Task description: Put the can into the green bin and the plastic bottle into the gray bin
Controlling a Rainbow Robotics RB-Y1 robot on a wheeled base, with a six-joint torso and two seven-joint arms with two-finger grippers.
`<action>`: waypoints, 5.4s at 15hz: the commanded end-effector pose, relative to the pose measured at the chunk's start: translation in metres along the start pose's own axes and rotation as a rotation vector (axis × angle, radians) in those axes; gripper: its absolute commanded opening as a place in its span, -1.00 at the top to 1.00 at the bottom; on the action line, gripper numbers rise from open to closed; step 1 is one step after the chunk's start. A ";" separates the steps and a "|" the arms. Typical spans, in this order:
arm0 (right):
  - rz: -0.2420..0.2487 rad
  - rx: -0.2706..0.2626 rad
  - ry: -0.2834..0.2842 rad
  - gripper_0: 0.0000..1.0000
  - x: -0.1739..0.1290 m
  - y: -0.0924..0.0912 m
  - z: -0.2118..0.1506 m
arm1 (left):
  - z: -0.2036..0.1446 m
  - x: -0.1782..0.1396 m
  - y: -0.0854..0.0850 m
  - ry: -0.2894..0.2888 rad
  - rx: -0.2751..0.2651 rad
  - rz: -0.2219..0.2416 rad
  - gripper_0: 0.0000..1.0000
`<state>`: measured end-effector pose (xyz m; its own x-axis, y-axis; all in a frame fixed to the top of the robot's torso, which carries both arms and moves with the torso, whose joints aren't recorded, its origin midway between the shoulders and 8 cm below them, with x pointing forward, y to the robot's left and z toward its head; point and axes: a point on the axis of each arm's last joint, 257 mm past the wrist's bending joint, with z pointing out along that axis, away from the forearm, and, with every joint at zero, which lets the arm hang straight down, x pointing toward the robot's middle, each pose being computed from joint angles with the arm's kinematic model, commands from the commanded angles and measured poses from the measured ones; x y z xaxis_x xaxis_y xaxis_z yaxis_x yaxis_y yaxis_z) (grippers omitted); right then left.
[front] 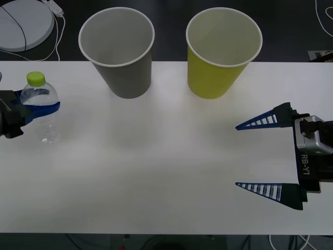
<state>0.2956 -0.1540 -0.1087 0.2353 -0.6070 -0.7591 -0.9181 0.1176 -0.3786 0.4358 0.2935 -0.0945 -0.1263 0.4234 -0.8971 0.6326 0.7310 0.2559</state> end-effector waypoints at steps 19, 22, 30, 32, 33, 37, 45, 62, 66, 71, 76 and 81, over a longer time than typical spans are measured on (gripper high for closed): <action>0.000 0.000 0.000 -1.00 0.000 0.000 0.000 | -0.023 -0.059 0.046 0.310 0.093 0.016 1.00; 0.000 0.000 0.000 -1.00 0.000 0.000 0.000 | -0.021 -0.067 0.049 0.330 0.105 0.027 1.00; 0.000 0.000 0.000 -1.00 0.000 0.000 0.000 | -0.019 -0.084 0.058 0.399 0.123 0.055 1.00; 0.000 0.000 0.000 -1.00 0.000 0.000 0.000 | -0.012 -0.090 0.061 0.403 0.136 0.050 1.00; 0.000 0.000 0.000 -1.00 0.000 0.000 0.000 | -0.008 -0.093 0.064 0.410 0.135 0.054 1.00; 0.000 0.000 0.000 -1.00 0.000 0.000 0.000 | 0.003 -0.105 0.070 0.436 0.142 0.061 1.00; 0.000 0.000 0.000 -1.00 0.000 0.000 0.000 | 0.029 -0.137 0.077 0.502 0.166 0.080 1.00; 0.000 0.000 0.000 -1.00 0.000 0.000 0.000 | 0.110 -0.197 0.069 0.630 0.121 0.143 1.00; 0.000 0.000 0.000 -1.00 0.000 0.000 0.000 | 0.132 -0.209 0.064 0.614 0.116 0.087 1.00; 0.000 0.000 0.000 -1.00 0.000 0.000 0.000 | 0.151 -0.219 0.054 0.617 0.115 0.063 1.00; 0.000 0.000 0.000 -1.00 0.000 0.000 0.000 | 0.164 -0.226 0.038 0.624 0.129 0.082 1.00; 0.000 0.000 0.000 -1.00 0.000 0.000 0.000 | 0.170 -0.229 0.027 0.624 0.143 0.090 1.00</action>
<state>0.2956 -0.1540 -0.1087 0.2353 -0.6070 -0.7590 -0.9180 0.1176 -0.3787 0.6120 0.1273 0.0570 -0.4623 0.7422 -0.4852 0.7499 0.6192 0.2327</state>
